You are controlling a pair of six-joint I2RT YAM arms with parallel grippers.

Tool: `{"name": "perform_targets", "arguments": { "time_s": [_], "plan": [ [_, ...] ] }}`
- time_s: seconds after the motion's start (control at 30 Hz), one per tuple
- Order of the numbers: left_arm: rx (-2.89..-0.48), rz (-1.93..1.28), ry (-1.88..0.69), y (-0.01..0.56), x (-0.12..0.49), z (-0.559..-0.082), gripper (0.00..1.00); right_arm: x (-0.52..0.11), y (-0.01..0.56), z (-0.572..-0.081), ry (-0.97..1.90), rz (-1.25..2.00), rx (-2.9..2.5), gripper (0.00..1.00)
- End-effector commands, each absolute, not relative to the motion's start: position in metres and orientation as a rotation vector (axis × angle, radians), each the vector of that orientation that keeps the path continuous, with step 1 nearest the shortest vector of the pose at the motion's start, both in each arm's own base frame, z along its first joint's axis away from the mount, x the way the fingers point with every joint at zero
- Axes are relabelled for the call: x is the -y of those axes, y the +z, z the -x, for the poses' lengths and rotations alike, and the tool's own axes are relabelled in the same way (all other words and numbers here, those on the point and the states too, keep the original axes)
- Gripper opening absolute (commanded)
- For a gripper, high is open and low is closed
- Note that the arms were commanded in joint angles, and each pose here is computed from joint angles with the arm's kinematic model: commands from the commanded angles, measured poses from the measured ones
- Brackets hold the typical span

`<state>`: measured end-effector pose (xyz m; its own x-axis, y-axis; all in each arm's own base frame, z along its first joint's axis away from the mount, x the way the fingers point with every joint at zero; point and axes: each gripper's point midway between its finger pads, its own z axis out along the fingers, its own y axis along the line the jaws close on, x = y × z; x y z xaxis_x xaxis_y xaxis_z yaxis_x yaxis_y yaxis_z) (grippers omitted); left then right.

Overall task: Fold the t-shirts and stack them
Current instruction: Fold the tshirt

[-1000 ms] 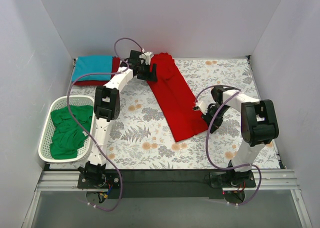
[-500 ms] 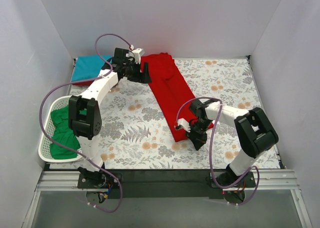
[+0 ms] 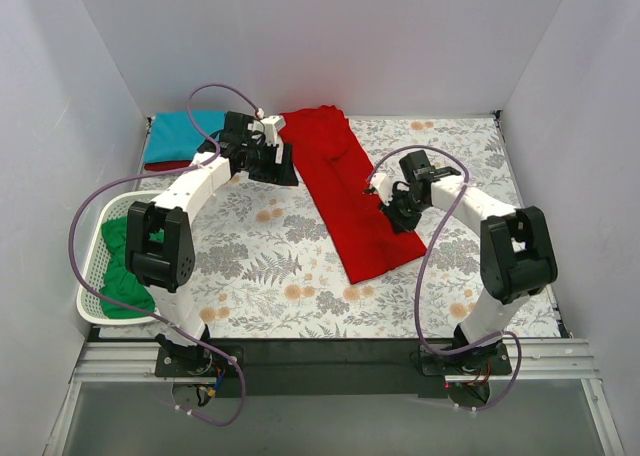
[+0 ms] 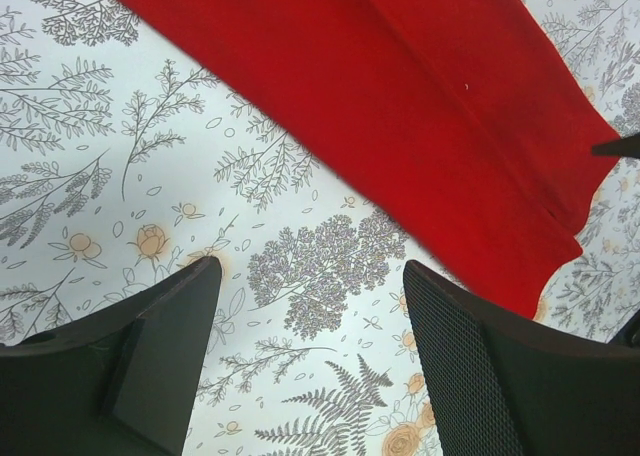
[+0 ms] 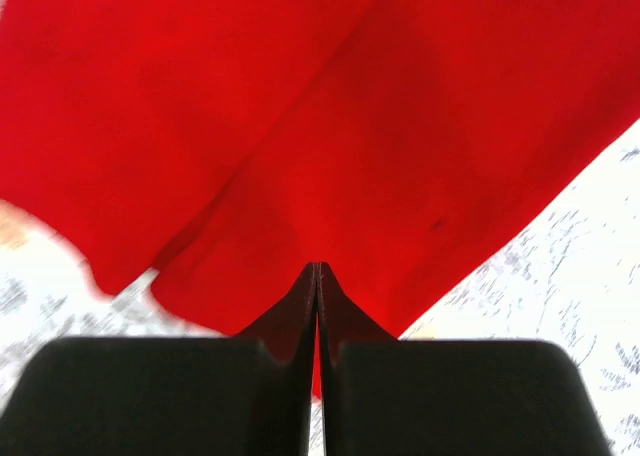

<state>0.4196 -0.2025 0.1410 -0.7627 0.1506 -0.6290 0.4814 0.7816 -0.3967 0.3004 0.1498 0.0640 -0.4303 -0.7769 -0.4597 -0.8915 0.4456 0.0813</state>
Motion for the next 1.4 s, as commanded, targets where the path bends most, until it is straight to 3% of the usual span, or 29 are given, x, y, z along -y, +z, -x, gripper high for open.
{"name": "perform_targets", "arguments": {
  "time_s": [0.0, 0.17, 0.3, 0.57, 0.73, 0.93, 1.17, 1.37],
  "plan": [
    [-2.286, -0.506, -0.688, 0.181, 0.196, -0.419, 0.73, -0.149, 0.053, -0.346, 0.278, 1.332, -2.341, 0.01],
    [-2.299, -0.505, -0.675, 0.181, 0.193, -0.417, 0.73, -0.134, 0.027, -0.345, 0.191, 1.363, -2.400, 0.01],
    [-2.305, -0.499, -0.671, 0.179, 0.192, -0.415, 0.73, -0.136, 0.011, -0.316, 0.239, 1.434, -2.432, 0.01],
    [-2.325, -0.476, -0.656, 0.175, 0.182, -0.415, 0.73, -0.187, -0.001, -0.196, 0.546, 1.725, -2.423, 0.01],
    [-2.340, -0.494, -0.662, 0.168, 0.179, -0.414, 0.73, -0.230, 0.034, -0.137, 0.908, 1.853, -2.282, 0.01],
    [-2.344, -0.528, -0.741, 0.164, 0.188, -0.409, 0.71, -0.237, 0.069, -0.164, 0.883, 1.782, -2.176, 0.01],
    [-2.278, -0.721, -0.898, 0.158, 0.198, -0.358, 0.66, -0.235, 0.090, -0.186, 0.841, 1.697, -2.131, 0.01],
    [-1.971, -0.997, -0.792, 0.195, 0.188, -0.293, 0.70, -0.215, 0.145, -0.215, 0.549, 1.714, -1.877, 0.29]
  ]
}}
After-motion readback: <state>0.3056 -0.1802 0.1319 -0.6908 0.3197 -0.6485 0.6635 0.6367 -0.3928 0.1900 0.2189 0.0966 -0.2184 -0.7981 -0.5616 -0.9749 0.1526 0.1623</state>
